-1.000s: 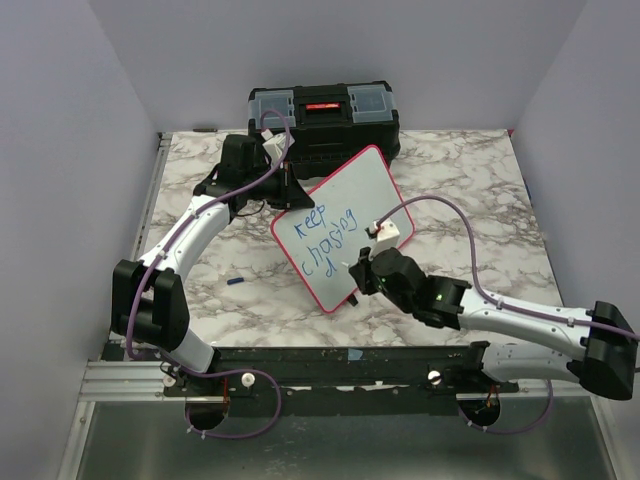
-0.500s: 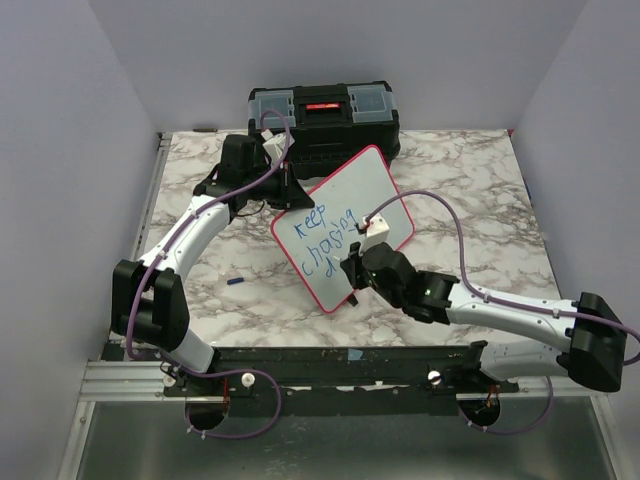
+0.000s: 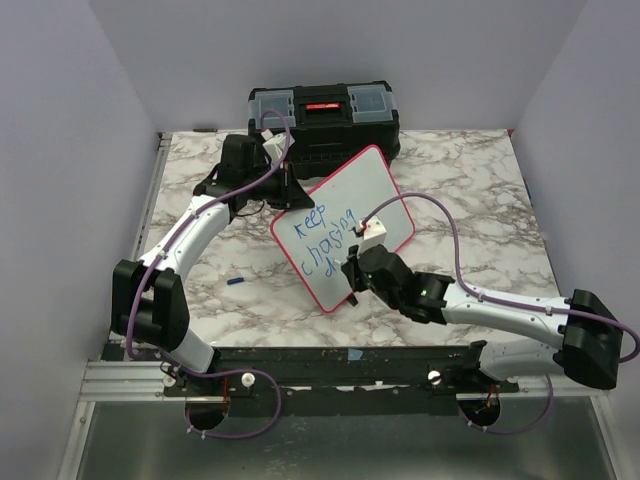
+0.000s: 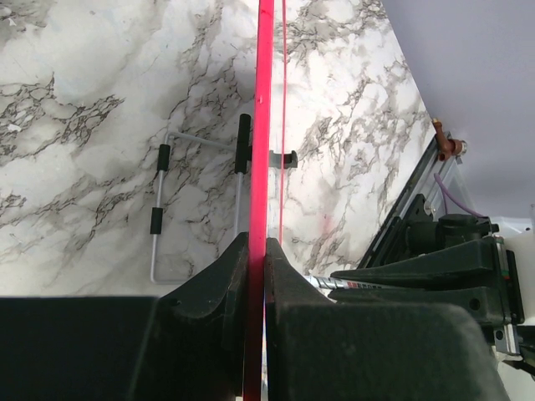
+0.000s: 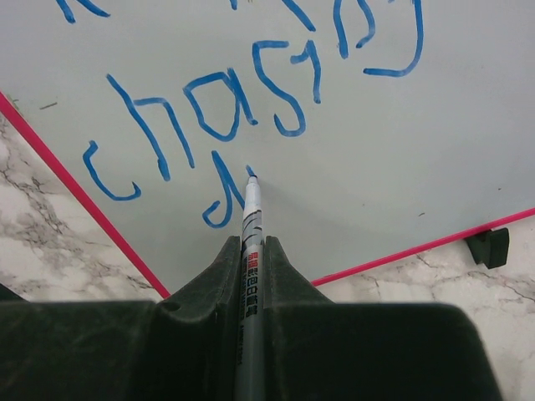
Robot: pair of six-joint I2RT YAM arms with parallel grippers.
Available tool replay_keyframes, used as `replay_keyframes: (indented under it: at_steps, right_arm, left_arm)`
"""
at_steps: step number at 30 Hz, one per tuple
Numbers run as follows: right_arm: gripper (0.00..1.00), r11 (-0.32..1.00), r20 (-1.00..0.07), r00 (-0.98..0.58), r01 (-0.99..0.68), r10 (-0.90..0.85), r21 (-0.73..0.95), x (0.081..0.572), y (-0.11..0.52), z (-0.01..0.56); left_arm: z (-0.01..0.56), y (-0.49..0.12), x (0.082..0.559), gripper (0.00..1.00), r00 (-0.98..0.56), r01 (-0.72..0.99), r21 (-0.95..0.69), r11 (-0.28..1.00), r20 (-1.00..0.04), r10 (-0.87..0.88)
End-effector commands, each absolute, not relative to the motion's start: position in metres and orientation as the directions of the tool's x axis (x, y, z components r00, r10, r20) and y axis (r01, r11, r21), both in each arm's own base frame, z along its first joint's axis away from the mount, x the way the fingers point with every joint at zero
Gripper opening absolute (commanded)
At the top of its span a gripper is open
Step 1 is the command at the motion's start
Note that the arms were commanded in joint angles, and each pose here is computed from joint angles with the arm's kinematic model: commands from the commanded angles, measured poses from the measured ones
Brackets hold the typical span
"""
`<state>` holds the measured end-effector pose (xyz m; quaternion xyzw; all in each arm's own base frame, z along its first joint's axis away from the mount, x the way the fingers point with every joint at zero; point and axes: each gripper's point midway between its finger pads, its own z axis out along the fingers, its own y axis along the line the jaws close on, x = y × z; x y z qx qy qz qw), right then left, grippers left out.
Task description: Write a sentence on the whiteboard
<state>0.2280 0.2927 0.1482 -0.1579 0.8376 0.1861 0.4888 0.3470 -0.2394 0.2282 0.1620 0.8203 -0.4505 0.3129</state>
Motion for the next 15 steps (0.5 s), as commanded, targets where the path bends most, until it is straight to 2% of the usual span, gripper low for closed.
replay_keyframes:
  at_steps: [1,15]
  right_arm:
    - [0.01,0.896,-0.865,-0.492,-0.421,-0.097,0.138,0.226,0.284,0.132]
    - [0.01,0.885,-0.839,-0.535,-0.433,-0.101,0.170,0.214,0.281,0.121]
  left_arm:
    - [0.247,-0.243,0.347,0.00,-0.704,0.609,-0.618,0.496,-0.710,-0.019]
    - [0.247,-0.244,0.347,0.00,-0.705,0.610,-0.619,0.495,-0.709,-0.019]
